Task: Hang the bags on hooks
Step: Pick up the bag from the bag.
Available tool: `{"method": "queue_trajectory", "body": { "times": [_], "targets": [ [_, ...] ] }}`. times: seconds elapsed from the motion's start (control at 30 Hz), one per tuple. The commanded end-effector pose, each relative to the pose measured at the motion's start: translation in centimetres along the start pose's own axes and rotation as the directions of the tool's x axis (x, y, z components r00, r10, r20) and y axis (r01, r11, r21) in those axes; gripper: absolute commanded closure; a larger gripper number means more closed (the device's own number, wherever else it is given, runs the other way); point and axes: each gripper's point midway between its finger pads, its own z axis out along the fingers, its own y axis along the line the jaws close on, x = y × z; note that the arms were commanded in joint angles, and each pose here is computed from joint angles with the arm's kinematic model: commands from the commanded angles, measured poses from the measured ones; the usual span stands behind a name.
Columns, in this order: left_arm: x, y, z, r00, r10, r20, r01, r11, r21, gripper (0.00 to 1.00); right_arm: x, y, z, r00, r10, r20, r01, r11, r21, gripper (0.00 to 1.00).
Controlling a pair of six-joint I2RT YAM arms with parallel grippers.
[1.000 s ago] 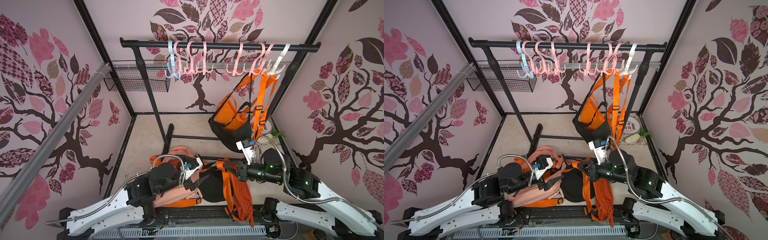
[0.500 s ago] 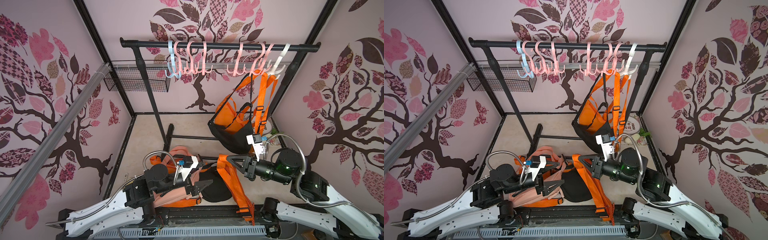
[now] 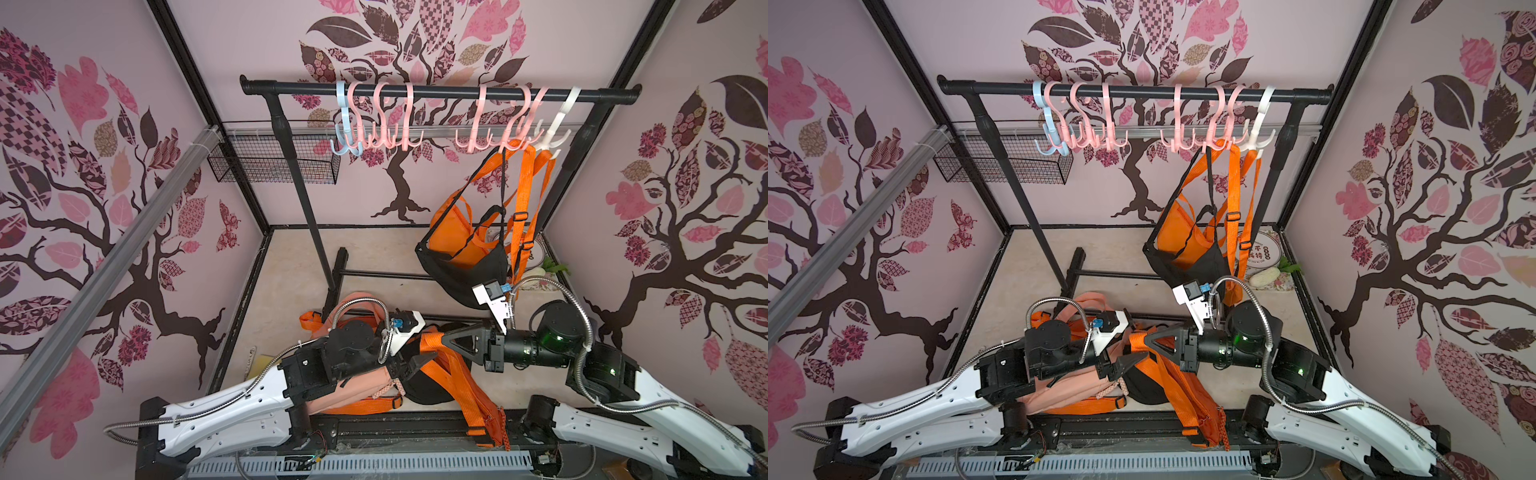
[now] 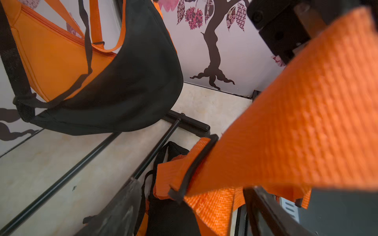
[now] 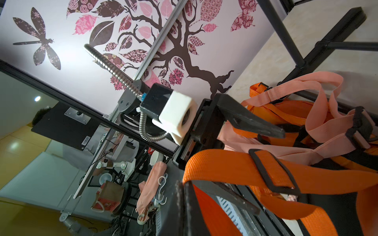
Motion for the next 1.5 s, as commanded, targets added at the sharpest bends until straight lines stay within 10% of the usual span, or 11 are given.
{"method": "queue_trajectory", "body": {
  "times": [0.0, 0.43, 0.7, 0.8, 0.97, 1.1, 1.3, 1.47],
  "targets": [
    [-4.2, 0.7, -0.8, 0.993, 0.045, 0.107, -0.040, 0.998, -0.047, 0.21, 0.5, 1.4, -0.2, 1.000, 0.001, -0.025, -0.003, 0.997, -0.075, 1.00],
    [-5.4, -3.8, -0.9, 0.981, 0.100, 0.166, -0.124, 0.981, 0.147, 0.34, 1.8, 0.2, -0.8, 0.999, 0.003, -0.042, -0.005, 0.999, -0.047, 1.00],
    [-6.5, -3.7, -1.1, 0.978, 0.113, 0.176, -0.137, 0.982, 0.128, 0.84, 2.3, -1.6, -0.8, 0.999, 0.019, -0.036, -0.018, 1.000, 0.020, 1.00],
    [-6.6, -2.8, -1.2, 0.980, 0.112, 0.164, -0.127, 0.989, 0.080, 1.00, 2.1, -2.4, -1.5, 1.000, 0.016, -0.008, -0.015, 0.997, 0.076, 0.92],
    [-7.5, -0.5, -1.4, 0.986, 0.077, 0.147, -0.071, 0.996, -0.048, 1.00, 2.3, -3.6, -2.4, 1.000, 0.005, 0.025, -0.008, 0.993, 0.118, 0.44],
    [-8.3, 1.4, -1.5, 0.991, 0.041, 0.128, -0.022, 0.989, -0.148, 1.00, 3.4, -4.0, -2.2, 1.000, -0.012, 0.018, 0.010, 0.997, 0.080, 0.37],
    [-8.5, 2.1, -1.1, 0.995, 0.025, 0.097, -0.006, 0.981, -0.191, 1.00, 5.3, -6.3, -1.2, 0.999, -0.044, -0.026, 0.046, 0.994, 0.099, 0.41],
    [-8.5, 3.7, -1.7, 0.996, 0.033, 0.078, -0.010, 0.959, -0.283, 1.00, 5.6, -7.5, -1.2, 0.998, -0.058, -0.039, 0.064, 0.985, 0.160, 0.80]
  ]
}}
